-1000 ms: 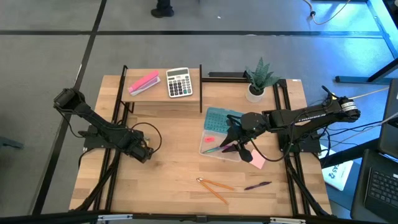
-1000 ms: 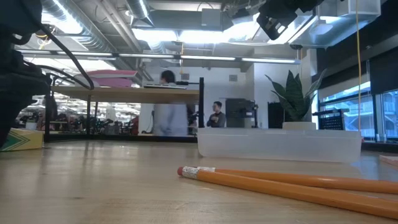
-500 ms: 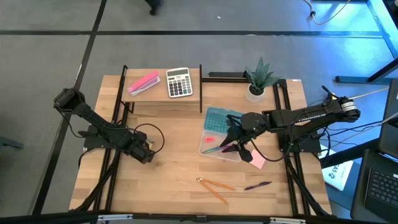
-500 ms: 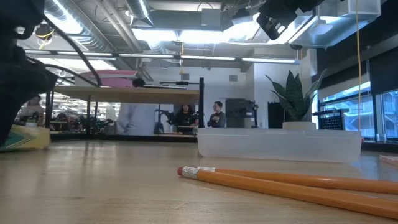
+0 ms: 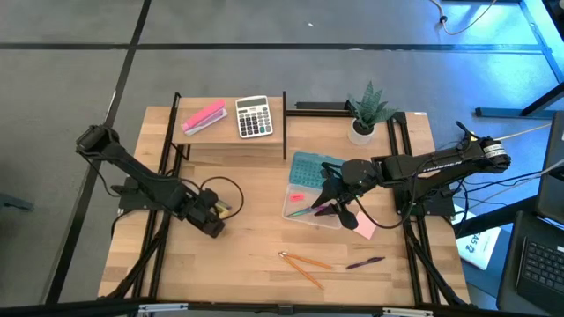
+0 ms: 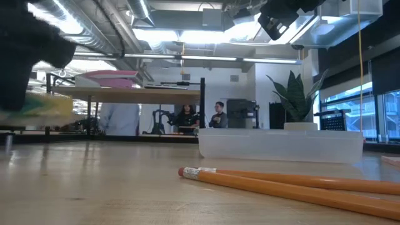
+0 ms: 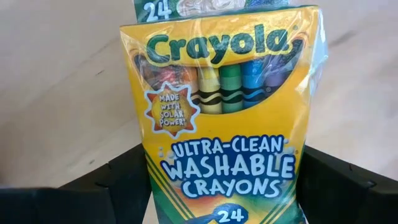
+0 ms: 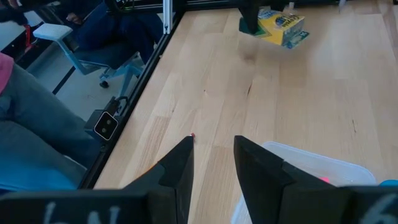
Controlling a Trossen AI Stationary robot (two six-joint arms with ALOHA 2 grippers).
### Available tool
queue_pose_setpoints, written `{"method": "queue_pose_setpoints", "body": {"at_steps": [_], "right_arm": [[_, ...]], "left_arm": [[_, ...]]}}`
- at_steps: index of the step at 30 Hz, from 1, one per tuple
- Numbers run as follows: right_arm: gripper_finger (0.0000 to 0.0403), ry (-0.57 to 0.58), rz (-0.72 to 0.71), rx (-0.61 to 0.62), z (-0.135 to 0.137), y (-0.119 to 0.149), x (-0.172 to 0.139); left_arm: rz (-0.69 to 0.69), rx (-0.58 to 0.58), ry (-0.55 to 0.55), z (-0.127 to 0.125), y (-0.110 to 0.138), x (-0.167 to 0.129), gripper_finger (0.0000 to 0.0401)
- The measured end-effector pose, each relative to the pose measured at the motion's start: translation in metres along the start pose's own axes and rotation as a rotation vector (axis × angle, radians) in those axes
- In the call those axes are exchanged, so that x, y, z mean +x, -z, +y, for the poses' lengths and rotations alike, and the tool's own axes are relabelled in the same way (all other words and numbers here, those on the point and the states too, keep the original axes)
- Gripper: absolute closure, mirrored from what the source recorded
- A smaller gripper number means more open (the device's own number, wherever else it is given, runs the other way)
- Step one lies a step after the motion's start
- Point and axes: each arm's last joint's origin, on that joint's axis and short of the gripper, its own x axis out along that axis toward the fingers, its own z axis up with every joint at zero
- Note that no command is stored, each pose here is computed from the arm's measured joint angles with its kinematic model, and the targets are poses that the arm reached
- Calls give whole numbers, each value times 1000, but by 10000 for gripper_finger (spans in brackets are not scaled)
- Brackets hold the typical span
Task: Pack school essentials
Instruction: Put the crayon box into the supply box
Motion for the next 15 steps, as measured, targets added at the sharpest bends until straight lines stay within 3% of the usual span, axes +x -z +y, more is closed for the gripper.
{"method": "queue_pose_setpoints", "body": {"at_steps": [11, 15], "right_arm": [[286, 0, 0, -56, 0, 0, 0], [286, 0, 1, 11, 0, 0, 0]], "left_arm": [[-50, 99, 130, -28, -18, -32, 87], [-81, 127, 166, -35, -27, -40, 90]]}}
